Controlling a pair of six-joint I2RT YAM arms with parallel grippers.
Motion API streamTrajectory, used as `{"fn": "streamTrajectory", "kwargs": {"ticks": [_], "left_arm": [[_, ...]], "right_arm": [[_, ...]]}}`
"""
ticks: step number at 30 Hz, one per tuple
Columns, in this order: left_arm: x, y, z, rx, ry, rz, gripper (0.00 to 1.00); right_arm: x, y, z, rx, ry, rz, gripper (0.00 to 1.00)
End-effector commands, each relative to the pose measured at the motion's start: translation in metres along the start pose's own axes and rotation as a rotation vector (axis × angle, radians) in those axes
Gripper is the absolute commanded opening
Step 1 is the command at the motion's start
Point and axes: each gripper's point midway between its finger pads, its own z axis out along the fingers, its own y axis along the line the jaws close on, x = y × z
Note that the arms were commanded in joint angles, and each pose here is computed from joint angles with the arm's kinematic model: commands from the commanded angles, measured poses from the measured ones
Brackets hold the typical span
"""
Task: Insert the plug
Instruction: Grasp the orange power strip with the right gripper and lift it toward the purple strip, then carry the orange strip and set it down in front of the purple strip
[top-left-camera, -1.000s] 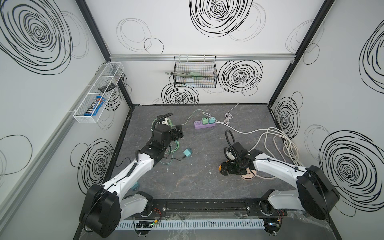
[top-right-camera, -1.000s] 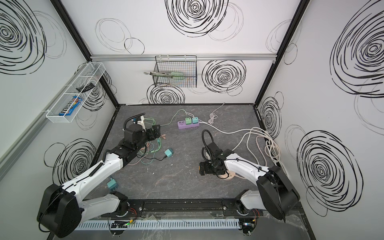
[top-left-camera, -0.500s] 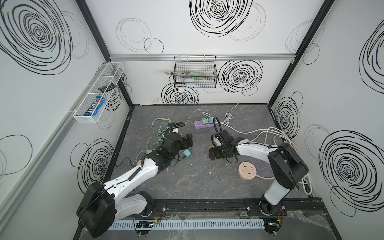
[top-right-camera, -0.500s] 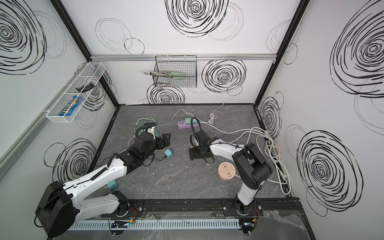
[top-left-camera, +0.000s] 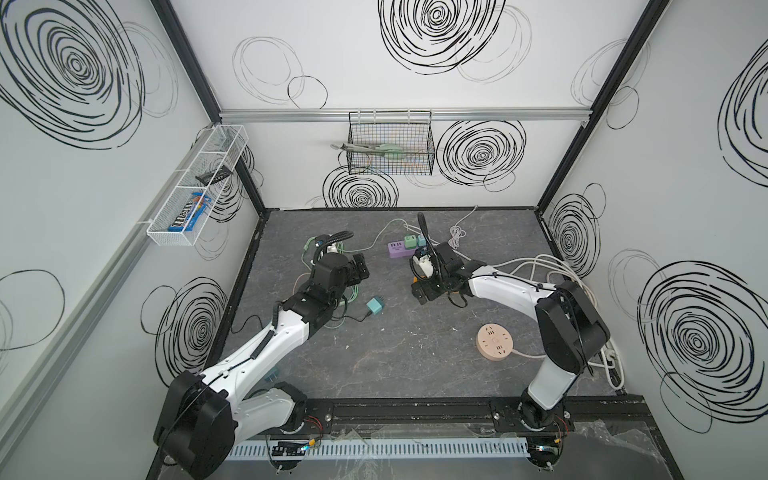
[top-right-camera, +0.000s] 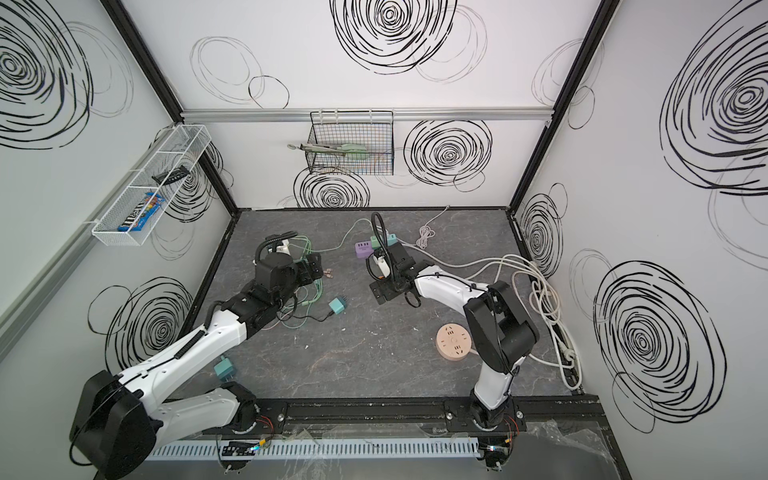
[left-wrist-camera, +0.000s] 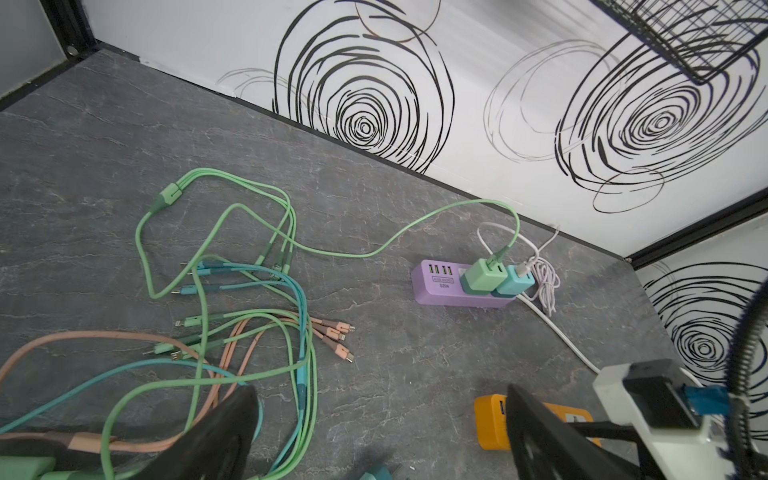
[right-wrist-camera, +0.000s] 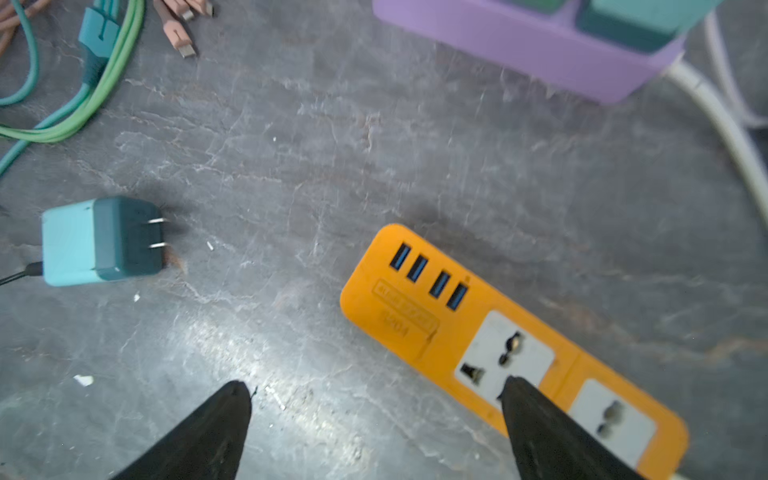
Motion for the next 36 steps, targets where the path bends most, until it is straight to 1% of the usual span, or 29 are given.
{"fn": "streamTrajectory", "kwargs": {"ticks": [1, 4, 7, 9, 11, 14, 18, 21, 23, 25, 29, 31, 34, 35, 36], "left_arm": [[-0.023, -0.009, -0.006, 0.025, -0.041, 0.014, 0.96], [-0.026, -0.008, -0.008, 0.023, -0.046, 0.023, 0.96], [-0.026, -0.007, -0.01, 0.033, -0.042, 0.009, 0.96], [-0.024, -0.007, -0.011, 0.038, -0.032, 0.004, 0.96], [-0.021, -0.003, -0.012, 0.028, -0.02, 0.007, 0.96], [-0.019, 0.004, -0.013, 0.003, -0.011, 0.013, 0.96], [-0.018, 0.011, -0.015, -0.011, -0.009, -0.001, 0.96], [-0.018, 0.013, -0.017, -0.013, -0.011, -0.014, 0.96], [-0.017, 0.014, -0.017, -0.015, -0.01, -0.02, 0.96], [-0.017, 0.016, -0.018, -0.021, -0.011, -0.025, 0.96], [-0.016, 0.02, -0.019, -0.036, -0.009, -0.025, 0.96], [-0.016, 0.023, -0.02, -0.047, -0.009, -0.025, 0.96], [-0.015, 0.027, -0.022, -0.062, -0.009, -0.024, 0.96], [-0.015, 0.029, -0.022, -0.066, -0.01, -0.026, 0.96], [-0.014, 0.03, -0.023, -0.07, -0.011, -0.027, 0.96]], "right_arm": [[-0.032, -0.012, -0.001, 0.008, -0.053, -0.128, 1.0], [-0.028, -0.021, 0.011, 0.01, 0.014, -0.235, 0.99], [-0.019, -0.037, 0.017, 0.018, 0.083, -0.283, 0.97], [-0.014, -0.041, 0.017, -0.022, 0.102, -0.307, 0.97], [-0.004, -0.042, 0.014, -0.082, 0.12, -0.364, 0.95], [0.011, -0.046, 0.011, -0.102, 0.144, -0.457, 0.94], [0.026, -0.065, 0.018, -0.062, 0.202, -0.494, 0.95], [0.04, -0.067, 0.022, -0.133, 0.262, -0.504, 0.94], [0.045, -0.067, 0.022, -0.173, 0.275, -0.505, 0.93], [0.051, -0.066, 0.023, -0.2, 0.283, -0.532, 0.92], [0.065, -0.074, 0.031, -0.161, 0.323, -0.594, 0.9], [0.069, -0.075, 0.033, -0.157, 0.34, -0.606, 0.85], [0.067, -0.066, 0.035, -0.203, 0.327, -0.637, 0.64], [0.067, -0.062, 0.036, -0.213, 0.322, -0.657, 0.62], [0.066, -0.059, 0.036, -0.217, 0.318, -0.679, 0.61]]}}
